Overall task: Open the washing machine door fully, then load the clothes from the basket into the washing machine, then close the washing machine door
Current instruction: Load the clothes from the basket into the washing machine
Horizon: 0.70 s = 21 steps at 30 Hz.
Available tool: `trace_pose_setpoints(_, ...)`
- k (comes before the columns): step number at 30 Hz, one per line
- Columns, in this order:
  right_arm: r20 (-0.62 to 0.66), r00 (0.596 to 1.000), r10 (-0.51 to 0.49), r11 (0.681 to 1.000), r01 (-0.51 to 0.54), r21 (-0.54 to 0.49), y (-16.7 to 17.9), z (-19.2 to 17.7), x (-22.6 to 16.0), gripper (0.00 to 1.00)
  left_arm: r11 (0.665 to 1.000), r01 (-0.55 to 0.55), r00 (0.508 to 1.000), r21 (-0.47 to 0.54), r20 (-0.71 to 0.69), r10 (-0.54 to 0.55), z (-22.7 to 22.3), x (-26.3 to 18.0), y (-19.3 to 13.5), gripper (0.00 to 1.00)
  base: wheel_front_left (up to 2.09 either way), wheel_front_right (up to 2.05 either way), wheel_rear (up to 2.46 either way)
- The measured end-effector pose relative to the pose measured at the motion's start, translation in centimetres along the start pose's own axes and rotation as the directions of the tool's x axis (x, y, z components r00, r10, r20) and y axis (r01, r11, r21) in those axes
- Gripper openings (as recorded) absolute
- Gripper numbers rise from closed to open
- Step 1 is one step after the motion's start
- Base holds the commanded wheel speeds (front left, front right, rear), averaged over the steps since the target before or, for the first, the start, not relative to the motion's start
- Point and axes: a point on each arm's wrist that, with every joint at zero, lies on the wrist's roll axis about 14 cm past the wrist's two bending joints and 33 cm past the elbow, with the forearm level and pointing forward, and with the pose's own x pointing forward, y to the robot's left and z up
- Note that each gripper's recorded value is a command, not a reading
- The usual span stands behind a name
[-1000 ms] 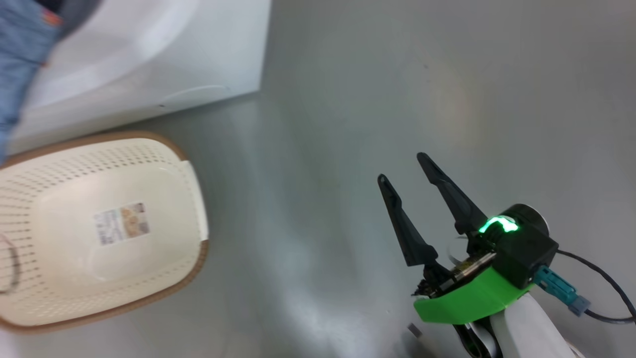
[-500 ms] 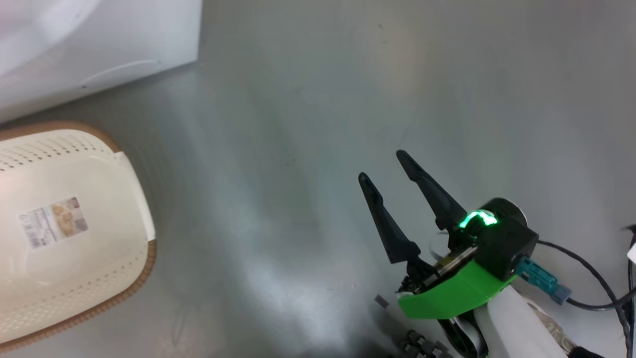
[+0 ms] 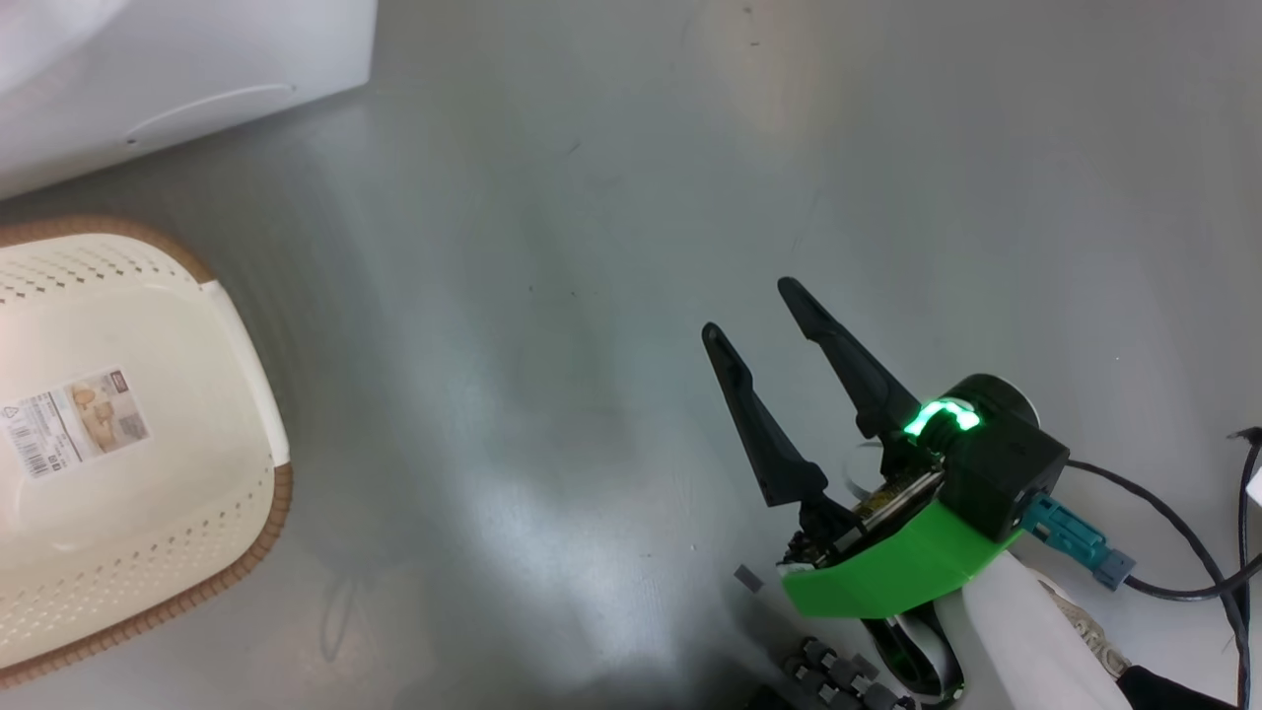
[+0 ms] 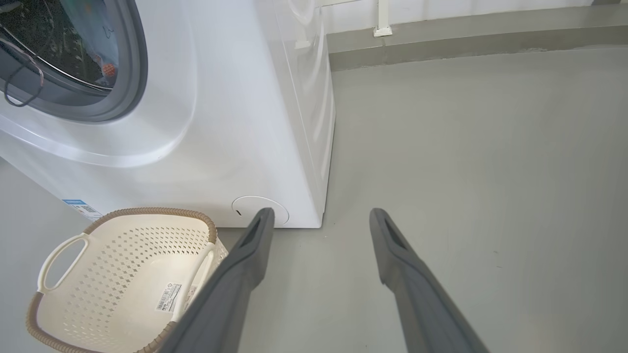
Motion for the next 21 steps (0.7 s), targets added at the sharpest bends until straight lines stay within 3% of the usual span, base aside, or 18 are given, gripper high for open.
trace_pose_setpoints(13,-0.009,1.0,0.012,1.0,-0.012,0.005,0.2,-0.6,0.6,1.0,0.998,0.001,0.962,-0.055,-0.273,-0.016,-7.7,-1.9,-0.4,0.0,0.0,0.0,0.0)
trace_pose_setpoints(14,-0.01,1.0,0.011,1.0,-0.011,0.006,0.2,-0.6,0.6,1.0,0.999,0.003,0.96,-0.054,-0.281,-0.018,-8.0,-2.0,-0.4,0.21,0.0,0.0,0.0)
trace_pose_setpoints(15,-0.011,1.0,0.012,1.0,-0.012,0.006,0.2,-0.7,0.6,1.0,0.999,0.007,0.957,-0.053,-0.289,-0.022,-8.2,-2.2,-0.6,0.79,0.0,0.0,0.0)
trace_pose_setpoints(16,-0.01,1.0,0.012,1.0,-0.012,0.007,0.2,-0.7,0.6,1.0,0.998,0.01,0.953,-0.055,-0.302,-0.026,-8.6,-2.4,-0.8,1.0,0.0,0.0,0.0)
trace_pose_setpoints(21,-0.006,1.0,0.015,1.0,-0.015,0.008,0.3,-0.5,0.7,1.0,0.998,0.023,0.948,-0.056,-0.316,-0.04,-8.9,-3.1,-1.3,1.0,0.0,0.0,0.0)
